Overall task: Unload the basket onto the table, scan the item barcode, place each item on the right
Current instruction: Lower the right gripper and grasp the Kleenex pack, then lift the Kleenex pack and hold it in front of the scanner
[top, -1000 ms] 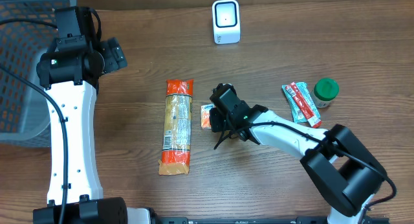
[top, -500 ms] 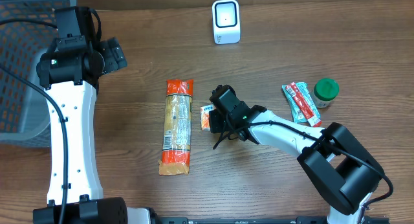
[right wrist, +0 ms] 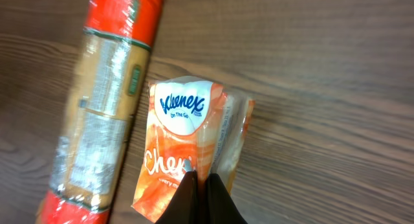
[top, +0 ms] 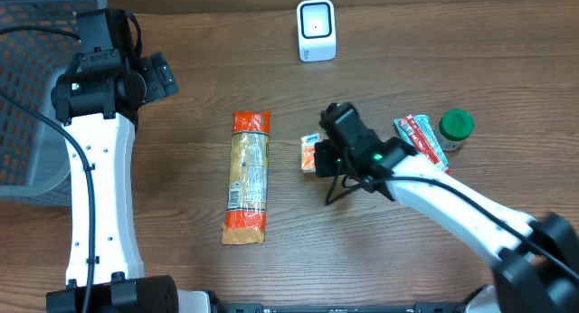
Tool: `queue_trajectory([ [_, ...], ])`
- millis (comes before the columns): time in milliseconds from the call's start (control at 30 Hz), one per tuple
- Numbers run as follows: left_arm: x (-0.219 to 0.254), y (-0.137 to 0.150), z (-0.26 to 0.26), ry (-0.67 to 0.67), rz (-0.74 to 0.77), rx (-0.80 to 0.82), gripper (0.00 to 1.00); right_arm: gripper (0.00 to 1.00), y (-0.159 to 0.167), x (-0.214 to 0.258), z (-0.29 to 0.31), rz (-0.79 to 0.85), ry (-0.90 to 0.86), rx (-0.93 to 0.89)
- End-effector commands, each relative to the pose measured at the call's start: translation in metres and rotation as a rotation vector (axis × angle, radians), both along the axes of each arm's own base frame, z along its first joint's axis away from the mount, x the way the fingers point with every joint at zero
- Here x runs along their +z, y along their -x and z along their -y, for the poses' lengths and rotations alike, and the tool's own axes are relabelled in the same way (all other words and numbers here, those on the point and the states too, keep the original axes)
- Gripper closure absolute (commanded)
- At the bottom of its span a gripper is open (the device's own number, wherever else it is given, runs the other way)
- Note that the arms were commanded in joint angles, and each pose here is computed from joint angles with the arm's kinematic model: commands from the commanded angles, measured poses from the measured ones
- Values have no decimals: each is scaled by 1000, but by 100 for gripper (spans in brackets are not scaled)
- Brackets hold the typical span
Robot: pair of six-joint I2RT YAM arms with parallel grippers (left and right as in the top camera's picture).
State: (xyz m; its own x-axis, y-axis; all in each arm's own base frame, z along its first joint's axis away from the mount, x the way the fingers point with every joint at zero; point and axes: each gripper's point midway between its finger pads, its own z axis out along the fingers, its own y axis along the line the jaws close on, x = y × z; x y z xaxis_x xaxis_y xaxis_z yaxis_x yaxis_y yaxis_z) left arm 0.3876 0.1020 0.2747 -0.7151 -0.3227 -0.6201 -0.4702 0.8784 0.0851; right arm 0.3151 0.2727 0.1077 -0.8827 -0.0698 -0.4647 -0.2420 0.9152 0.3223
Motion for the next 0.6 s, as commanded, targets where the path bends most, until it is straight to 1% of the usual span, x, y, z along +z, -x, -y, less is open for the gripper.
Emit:
queue_trajectory([
  [0,13,1,-2,-20,28,1,0,97,-5,31,13,104,32,-10],
  [233,13,1,-2,-20,28,1,0,97,-8,76,18,123,53,-18],
  [567,13,1,-2,-20,28,1,0,97,-14,175,17,189,67,27],
])
